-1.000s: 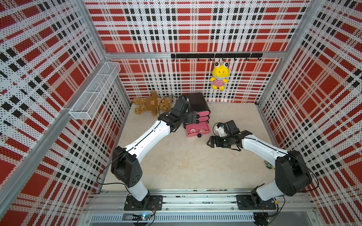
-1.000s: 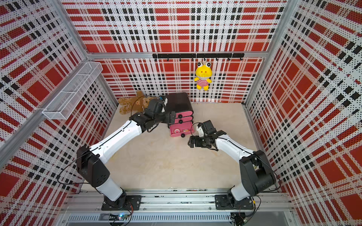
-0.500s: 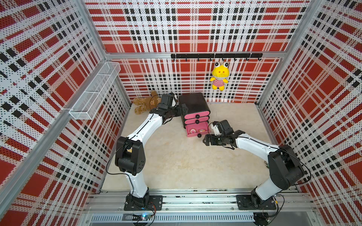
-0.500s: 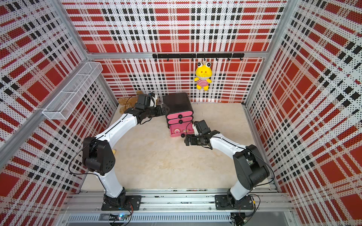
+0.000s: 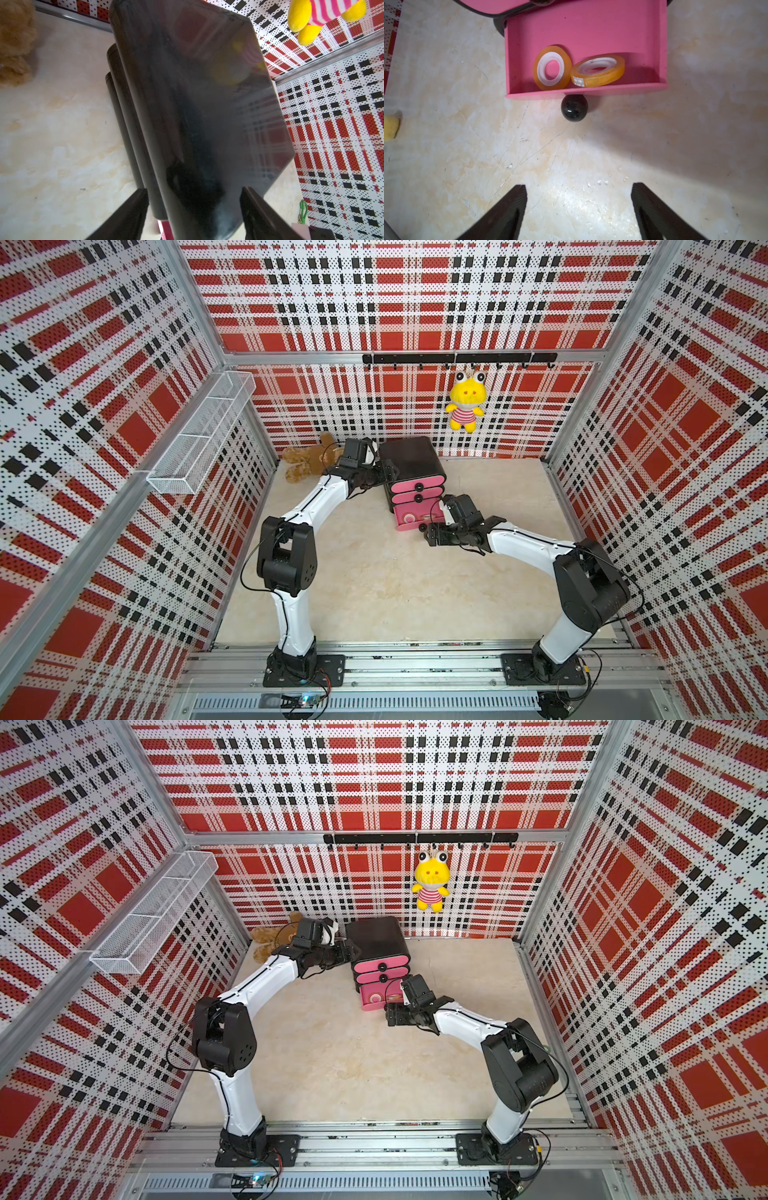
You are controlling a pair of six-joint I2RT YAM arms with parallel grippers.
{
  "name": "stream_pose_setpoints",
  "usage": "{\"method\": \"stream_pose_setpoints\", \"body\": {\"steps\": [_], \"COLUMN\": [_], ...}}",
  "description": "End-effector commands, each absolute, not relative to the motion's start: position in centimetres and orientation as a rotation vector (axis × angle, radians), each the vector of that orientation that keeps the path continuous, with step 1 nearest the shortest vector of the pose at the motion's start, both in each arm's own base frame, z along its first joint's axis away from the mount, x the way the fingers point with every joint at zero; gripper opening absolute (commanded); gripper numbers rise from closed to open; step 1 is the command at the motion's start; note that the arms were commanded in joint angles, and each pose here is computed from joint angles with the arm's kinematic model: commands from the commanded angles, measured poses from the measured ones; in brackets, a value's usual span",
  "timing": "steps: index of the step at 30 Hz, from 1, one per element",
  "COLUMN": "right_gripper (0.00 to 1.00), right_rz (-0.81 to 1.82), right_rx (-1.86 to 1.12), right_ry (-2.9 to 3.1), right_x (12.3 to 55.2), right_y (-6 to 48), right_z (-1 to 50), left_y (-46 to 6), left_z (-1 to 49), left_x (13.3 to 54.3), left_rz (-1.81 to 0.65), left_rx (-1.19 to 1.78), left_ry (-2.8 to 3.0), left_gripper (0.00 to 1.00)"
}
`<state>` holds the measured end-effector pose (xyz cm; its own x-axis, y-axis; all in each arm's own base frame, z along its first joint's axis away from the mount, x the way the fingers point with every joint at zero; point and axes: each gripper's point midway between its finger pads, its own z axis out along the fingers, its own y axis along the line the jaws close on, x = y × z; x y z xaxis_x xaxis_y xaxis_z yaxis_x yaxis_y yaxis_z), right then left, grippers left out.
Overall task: Place the transparent tape into the drawer according to color
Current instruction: Close the drawer in the storage box.
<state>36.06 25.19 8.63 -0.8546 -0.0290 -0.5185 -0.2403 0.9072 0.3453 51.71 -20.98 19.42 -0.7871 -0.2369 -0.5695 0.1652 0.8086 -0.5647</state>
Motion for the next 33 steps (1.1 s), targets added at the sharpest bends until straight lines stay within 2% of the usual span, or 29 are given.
{"method": "stream_pose_setpoints", "body": {"steps": [1, 10, 13, 19, 33], "right_gripper": [0.82, 0.70, 0.63, 0.57, 0.55], "right_rz": [0.525, 0.490, 0.477, 0.466, 0.486], "right_rx": [-0.186, -0.162, -0.125, -0.088, -0.026], "right_ry": [2.503, 2.483, 2.481, 2.459, 2.445], "right_x": [37.3, 38.6, 39.1, 39.8, 40.9], "right_y": [26.0, 27.1, 27.5, 27.8, 28.8], "right_z": [9.1, 7.1, 6.4, 5.7, 4.5], "left_y": [-21.0, -20.7, -20.7, -20.5, -20.7], "left_z": [20.1, 19.9, 19.8, 19.3, 19.2], "left_x": [52.6, 52.7, 52.7, 52.6, 52.8], "left_rz": [-0.832, -0.817, -0.816, -0.809, -0.816], "left_rx": [-0.046, -0.040, -0.036, -0.038, -0.032], "left_ry": [2.314, 2.330, 2.336, 2.346, 2.351], "left_gripper": [0.74, 0.73, 0.73, 0.73, 0.73]}}
